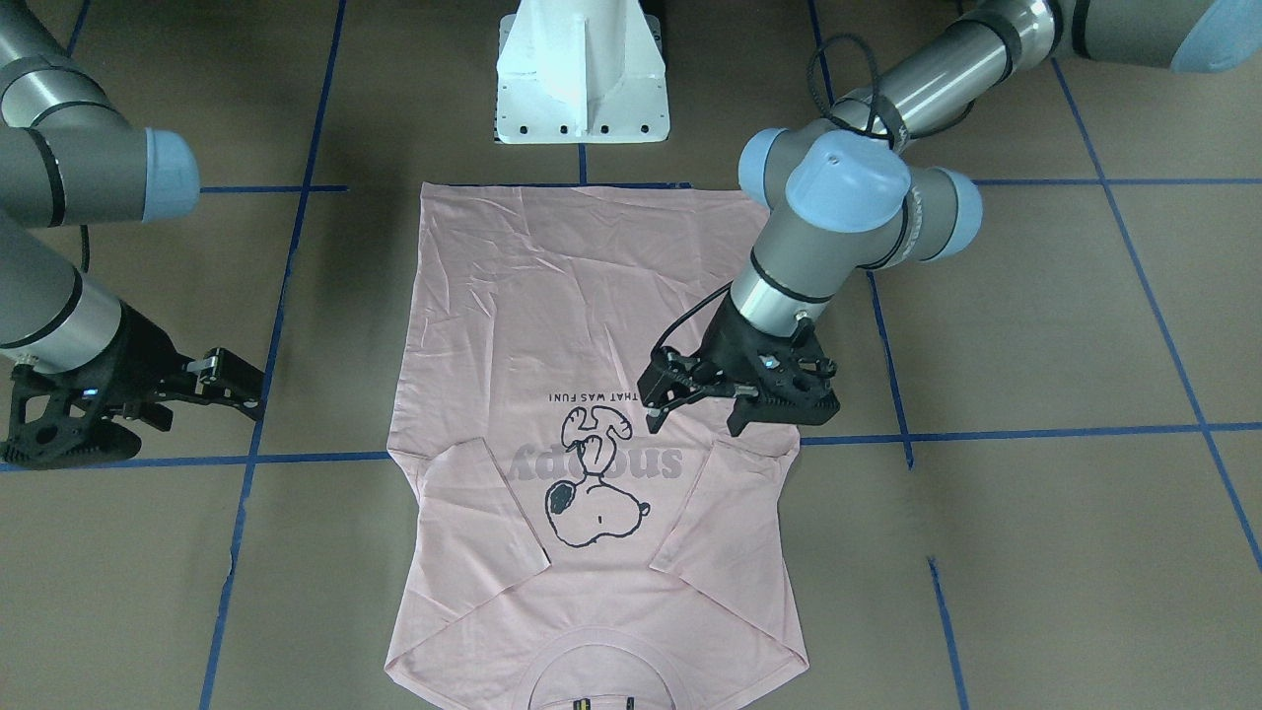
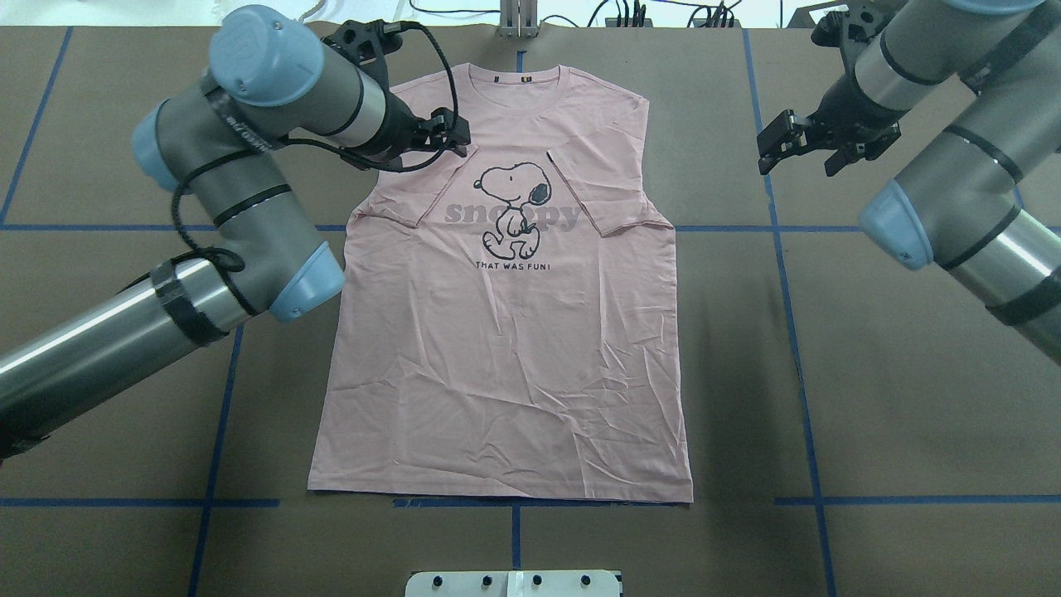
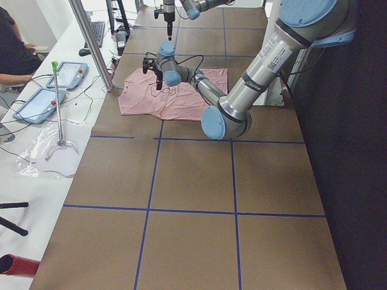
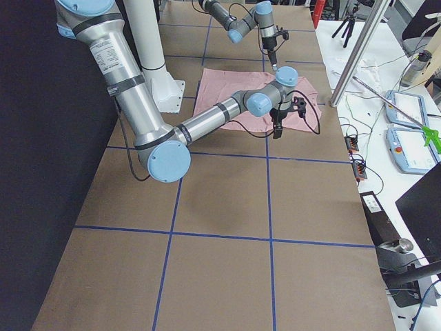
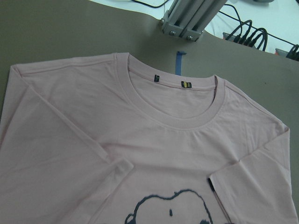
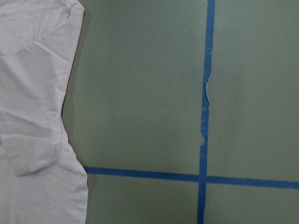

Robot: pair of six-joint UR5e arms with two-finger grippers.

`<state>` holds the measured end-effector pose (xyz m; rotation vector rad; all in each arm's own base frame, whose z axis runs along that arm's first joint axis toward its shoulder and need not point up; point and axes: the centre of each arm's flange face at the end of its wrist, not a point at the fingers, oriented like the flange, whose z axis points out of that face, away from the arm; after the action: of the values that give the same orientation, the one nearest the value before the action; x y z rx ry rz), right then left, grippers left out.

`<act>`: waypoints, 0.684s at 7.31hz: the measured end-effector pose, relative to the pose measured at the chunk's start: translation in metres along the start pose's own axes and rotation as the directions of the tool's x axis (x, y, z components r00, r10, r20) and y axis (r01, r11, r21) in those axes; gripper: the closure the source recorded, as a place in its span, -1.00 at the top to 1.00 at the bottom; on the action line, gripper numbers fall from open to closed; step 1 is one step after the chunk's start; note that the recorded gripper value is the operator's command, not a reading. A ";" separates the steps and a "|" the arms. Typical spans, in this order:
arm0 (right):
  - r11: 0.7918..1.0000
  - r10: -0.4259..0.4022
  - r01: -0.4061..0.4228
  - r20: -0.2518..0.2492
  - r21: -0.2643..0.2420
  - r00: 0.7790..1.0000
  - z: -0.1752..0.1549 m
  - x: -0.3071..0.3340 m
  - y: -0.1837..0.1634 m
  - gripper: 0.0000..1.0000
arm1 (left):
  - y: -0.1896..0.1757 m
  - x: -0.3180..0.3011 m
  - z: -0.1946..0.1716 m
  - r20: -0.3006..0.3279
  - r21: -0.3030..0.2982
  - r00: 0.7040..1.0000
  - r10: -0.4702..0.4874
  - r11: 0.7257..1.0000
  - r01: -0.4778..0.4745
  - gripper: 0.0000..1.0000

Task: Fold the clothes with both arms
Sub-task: 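Grasp the sleeve nearest the left gripper and fold it inward onto the shirt, then move both grippers down to the shirt's hem corners nearest the robot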

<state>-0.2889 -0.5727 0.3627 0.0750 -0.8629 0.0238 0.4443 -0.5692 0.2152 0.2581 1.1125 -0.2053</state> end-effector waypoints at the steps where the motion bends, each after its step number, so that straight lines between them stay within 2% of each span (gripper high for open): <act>1: 0.999 0.034 -0.033 -0.024 0.038 0.999 0.008 -0.016 0.049 1.00 | 0.023 -0.018 -0.032 0.014 -0.014 1.000 -0.002 1.000 0.002 1.00; 2: 0.996 0.061 -0.060 -0.016 0.062 0.998 0.017 -0.027 0.103 1.00 | 0.051 -0.040 -0.065 0.020 -0.025 1.000 0.003 1.000 -0.002 1.00; 3: 0.993 0.091 -0.092 0.015 0.079 0.996 0.029 -0.034 0.159 1.00 | 0.076 -0.061 -0.088 0.025 -0.037 1.000 0.011 0.999 -0.010 1.00; 5: 0.982 0.145 -0.152 0.066 0.115 0.987 0.052 -0.062 0.266 0.98 | 0.099 -0.082 -0.105 0.036 -0.053 0.999 0.018 0.998 -0.016 1.00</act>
<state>-0.3819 -0.3111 0.3645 0.1239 -0.9231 0.2145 0.3483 -0.4397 0.2560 0.2156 1.0781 -0.1644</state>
